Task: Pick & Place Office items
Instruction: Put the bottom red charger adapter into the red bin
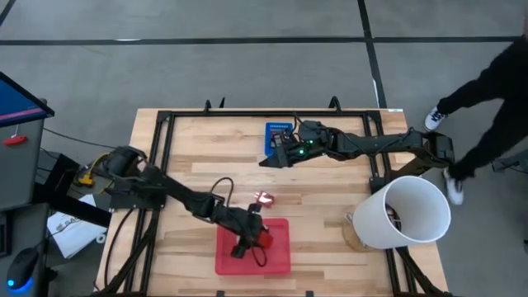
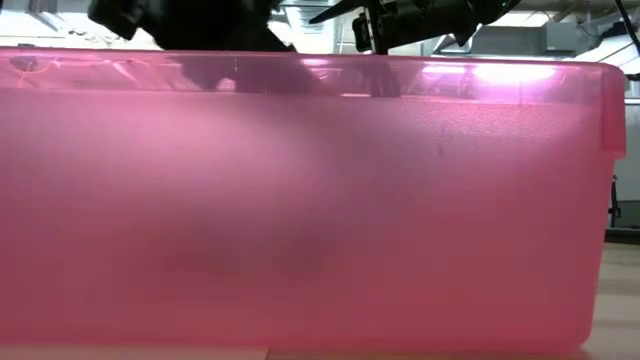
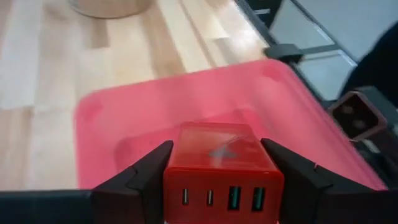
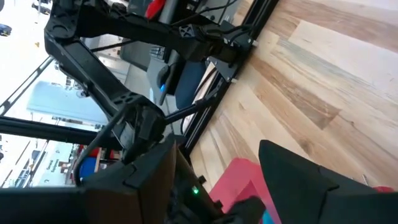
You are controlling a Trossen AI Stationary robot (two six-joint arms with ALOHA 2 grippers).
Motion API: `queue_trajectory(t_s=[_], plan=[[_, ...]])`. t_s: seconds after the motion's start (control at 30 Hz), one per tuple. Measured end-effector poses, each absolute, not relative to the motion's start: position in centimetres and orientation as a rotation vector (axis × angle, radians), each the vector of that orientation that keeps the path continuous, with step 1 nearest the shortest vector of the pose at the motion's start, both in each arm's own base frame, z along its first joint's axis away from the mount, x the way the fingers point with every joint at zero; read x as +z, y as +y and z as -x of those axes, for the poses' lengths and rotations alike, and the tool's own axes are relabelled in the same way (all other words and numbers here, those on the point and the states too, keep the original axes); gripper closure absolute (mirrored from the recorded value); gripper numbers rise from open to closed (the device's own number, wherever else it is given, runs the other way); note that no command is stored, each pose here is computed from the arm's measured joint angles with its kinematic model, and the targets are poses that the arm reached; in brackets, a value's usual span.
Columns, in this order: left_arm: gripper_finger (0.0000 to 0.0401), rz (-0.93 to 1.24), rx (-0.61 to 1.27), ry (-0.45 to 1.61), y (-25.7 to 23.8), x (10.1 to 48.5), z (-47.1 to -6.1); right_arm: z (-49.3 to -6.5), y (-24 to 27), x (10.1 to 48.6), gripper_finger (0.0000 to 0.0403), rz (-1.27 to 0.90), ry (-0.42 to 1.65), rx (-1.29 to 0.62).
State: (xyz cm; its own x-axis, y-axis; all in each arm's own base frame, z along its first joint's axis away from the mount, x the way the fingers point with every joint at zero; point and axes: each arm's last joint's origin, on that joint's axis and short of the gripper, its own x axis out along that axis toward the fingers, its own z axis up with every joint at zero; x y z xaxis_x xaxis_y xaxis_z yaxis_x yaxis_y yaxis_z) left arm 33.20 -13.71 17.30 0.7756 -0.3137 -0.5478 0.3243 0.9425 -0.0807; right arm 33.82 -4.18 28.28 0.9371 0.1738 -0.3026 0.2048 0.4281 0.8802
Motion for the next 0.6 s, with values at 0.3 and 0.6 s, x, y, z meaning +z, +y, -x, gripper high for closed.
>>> queue_trajectory(t_s=[0.3,0.6], plan=[[0.0199,0.014,-0.208,0.508,-12.7,17.7,-34.7,-33.7,-4.1,28.5,0.0180,-1.124,0.369,-0.006],[0.0199,0.040,-0.178,0.525,-10.6,16.9,-35.6,-33.7,-4.1,28.6,0.0180,-1.119,0.372,0.002]])
